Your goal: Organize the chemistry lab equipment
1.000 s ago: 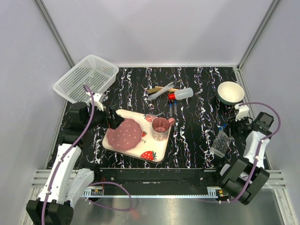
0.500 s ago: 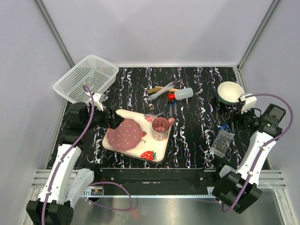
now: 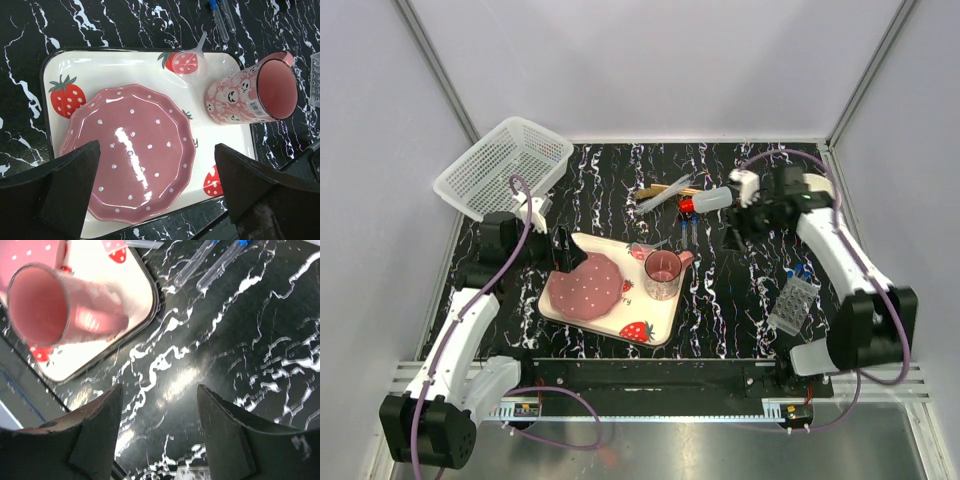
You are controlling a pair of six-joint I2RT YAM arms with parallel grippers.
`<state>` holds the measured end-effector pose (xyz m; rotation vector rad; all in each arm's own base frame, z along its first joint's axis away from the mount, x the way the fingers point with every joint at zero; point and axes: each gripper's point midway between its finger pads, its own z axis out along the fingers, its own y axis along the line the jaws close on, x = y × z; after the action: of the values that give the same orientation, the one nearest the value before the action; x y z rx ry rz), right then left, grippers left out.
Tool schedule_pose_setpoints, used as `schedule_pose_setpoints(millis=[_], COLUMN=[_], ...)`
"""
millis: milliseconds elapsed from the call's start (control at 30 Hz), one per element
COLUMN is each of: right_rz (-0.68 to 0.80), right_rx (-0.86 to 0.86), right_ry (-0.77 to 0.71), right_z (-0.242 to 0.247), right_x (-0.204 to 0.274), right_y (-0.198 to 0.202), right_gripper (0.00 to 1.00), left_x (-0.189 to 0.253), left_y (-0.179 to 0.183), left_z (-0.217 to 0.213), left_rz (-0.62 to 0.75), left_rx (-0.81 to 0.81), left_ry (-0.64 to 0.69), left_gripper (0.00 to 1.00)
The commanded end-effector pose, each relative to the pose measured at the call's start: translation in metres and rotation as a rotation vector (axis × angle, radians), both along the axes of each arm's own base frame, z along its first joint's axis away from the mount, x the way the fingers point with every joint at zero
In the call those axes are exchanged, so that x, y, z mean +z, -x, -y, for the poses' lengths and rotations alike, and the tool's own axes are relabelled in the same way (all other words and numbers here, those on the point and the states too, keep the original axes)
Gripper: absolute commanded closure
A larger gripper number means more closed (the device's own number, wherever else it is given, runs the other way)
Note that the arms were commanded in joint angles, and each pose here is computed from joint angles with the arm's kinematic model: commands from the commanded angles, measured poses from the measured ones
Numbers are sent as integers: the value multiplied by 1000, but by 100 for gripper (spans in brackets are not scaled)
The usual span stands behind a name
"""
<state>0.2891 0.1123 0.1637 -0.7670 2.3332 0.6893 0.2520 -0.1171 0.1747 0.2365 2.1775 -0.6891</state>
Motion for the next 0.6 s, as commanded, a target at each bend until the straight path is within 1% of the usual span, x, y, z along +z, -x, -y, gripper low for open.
schedule_pose_setpoints(millis=[0, 67, 100, 133, 233, 300, 333, 433, 567], right_rz=[33, 5, -7, -29, -35, -23, -40, -44, -62], right_rx=[-119, -157, -204, -207, -237, -252, -253, -265, -274], right_ry=[77, 107, 131, 147, 170, 198, 221, 251, 251], right_z=[-39, -50, -49, -56, -63, -63, -64, -64, -68], right_x=[-5, -23, -30, -44, -65, -72, -83, -96, -106], right_y=[-58, -82, -92, -102, -121, -131, -132, -138, -142], right_gripper=[34, 34, 39, 41, 45, 49, 50, 52, 55], left_x=[1, -2, -4, -5, -10, -12, -13, -15, -16], left_y=[-7, -7, -8, -8, -9, -9, -9, -10, -10], left_z=[-5, -6, -7, -7, -7, -7, -7, -7, -6], left_rz=[30, 21, 16, 10, -12, -22, -28, -34, -40], left_rx=[15, 18, 21, 20, 18, 17, 18, 17, 13], left_ry=[-32, -36, -40, -42, -47, -49, -50, -52, -50], left_gripper=[1, 1, 1, 1, 1, 1, 1, 1, 1])
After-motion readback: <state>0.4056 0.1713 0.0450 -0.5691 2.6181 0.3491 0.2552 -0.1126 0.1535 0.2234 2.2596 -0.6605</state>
